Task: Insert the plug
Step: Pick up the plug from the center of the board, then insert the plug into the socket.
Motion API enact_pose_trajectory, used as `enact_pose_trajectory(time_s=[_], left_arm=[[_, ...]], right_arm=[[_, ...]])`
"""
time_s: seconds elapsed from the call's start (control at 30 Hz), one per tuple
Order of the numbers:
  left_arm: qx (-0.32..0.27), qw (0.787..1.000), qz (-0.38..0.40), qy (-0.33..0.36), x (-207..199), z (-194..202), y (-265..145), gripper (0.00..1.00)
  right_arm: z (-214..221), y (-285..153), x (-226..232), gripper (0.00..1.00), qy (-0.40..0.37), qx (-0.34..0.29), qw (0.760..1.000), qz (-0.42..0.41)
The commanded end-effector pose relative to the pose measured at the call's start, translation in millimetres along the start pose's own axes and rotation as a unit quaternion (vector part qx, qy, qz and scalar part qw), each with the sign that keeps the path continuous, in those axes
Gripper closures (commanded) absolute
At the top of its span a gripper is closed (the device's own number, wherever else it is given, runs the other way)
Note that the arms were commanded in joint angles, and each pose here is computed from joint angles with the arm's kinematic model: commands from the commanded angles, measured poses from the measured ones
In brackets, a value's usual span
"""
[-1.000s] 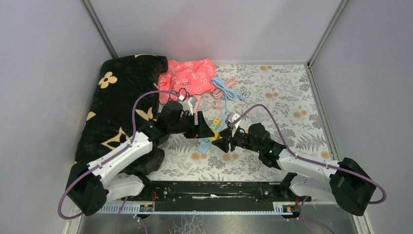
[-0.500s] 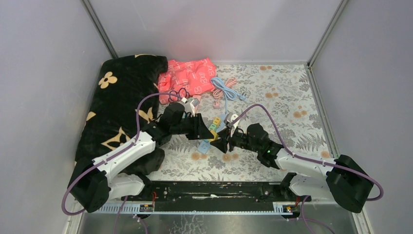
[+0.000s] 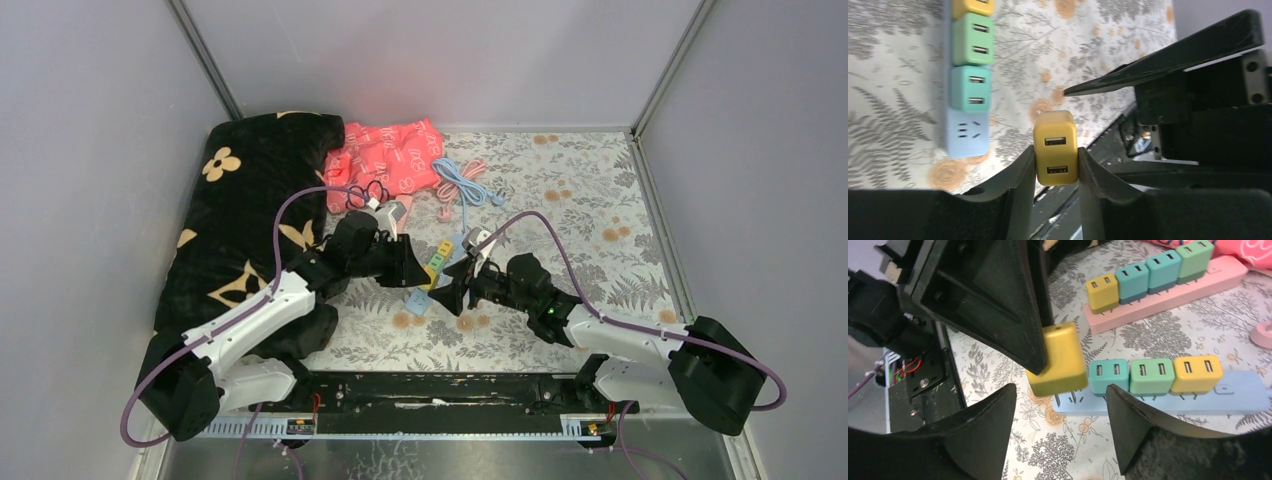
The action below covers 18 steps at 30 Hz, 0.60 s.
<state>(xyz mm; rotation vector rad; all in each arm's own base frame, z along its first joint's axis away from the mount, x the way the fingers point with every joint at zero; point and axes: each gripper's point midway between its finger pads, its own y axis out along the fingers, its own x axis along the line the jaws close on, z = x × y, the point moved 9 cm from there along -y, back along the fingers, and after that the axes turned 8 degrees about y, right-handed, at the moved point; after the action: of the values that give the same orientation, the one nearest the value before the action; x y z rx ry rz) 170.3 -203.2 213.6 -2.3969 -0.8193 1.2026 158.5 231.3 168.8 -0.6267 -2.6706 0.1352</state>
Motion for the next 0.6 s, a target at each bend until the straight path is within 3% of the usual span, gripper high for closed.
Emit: enact_pose_trajectory(time_s=[0.0, 0.2, 0.3, 0.57], left_arm=[[-0.019, 0.995, -0.075, 0.058, 8, -9, -11, 1.00], [-0.013, 0.987, -0.143, 0.073, 23, -6, -12, 1.00], [-0.009, 0.986, -0.152, 0.074, 26, -5, -10, 1.00], [-0.008, 0.978, -0.186, 0.097, 31, 0, -5, 1.00]], right_arm=[[-7, 5, -4, 0.25, 0.034, -0.032, 0.998, 0.042], [8, 12, -17, 0.18, 0.100, -0.023, 0.988, 0.114], [19, 17, -24, 0.18, 0.164, -0.020, 0.973, 0.161], [46, 36, -27, 0.22, 0.318, -0.007, 0.929, 0.189]])
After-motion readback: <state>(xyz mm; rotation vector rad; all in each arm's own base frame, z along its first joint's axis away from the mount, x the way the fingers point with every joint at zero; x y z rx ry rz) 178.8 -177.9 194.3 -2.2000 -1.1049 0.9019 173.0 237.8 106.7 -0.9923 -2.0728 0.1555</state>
